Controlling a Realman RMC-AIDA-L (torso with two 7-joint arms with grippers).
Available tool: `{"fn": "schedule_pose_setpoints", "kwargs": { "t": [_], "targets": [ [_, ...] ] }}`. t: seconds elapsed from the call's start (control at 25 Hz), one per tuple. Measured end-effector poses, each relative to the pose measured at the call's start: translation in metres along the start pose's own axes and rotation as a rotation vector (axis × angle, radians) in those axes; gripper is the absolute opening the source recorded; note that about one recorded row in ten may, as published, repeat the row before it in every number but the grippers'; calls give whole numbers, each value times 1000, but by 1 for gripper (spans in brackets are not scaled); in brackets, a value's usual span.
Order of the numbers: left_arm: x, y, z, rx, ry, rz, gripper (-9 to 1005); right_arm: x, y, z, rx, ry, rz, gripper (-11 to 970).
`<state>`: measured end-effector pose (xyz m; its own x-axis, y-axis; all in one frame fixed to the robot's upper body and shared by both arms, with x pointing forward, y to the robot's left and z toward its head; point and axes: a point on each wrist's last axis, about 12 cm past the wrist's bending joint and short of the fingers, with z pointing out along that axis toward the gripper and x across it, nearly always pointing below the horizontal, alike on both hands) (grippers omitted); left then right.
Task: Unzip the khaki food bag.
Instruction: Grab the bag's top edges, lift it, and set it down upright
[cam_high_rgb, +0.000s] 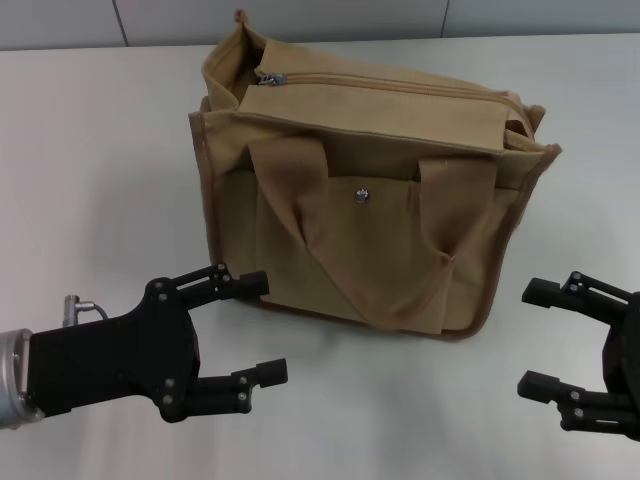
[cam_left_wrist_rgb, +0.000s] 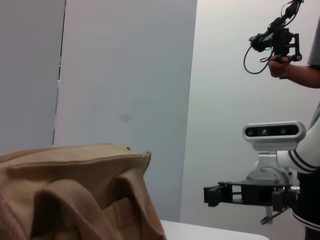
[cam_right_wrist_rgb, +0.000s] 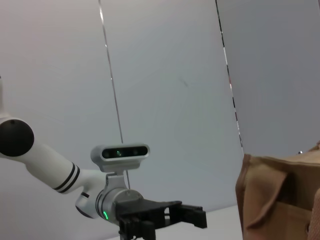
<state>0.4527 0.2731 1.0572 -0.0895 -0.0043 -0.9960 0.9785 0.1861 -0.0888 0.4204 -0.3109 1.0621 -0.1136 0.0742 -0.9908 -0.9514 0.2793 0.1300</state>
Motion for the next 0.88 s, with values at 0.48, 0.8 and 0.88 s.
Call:
{"fn": "schedule_pose_setpoints", "kwargs": {
  "t": [0.48,0.8,0.88],
  "targets": [
    [-3,2,-16,-90,-34,19,830,-2,-4,3,-4,-1,-10,843],
    [3,19,-50,-458,-53,16,829,-3,-7,4,9,4,-17,842],
    [3,24,-43,-440,-37,12,829,-3,-8,4,10,5,-18,842]
  ]
}}
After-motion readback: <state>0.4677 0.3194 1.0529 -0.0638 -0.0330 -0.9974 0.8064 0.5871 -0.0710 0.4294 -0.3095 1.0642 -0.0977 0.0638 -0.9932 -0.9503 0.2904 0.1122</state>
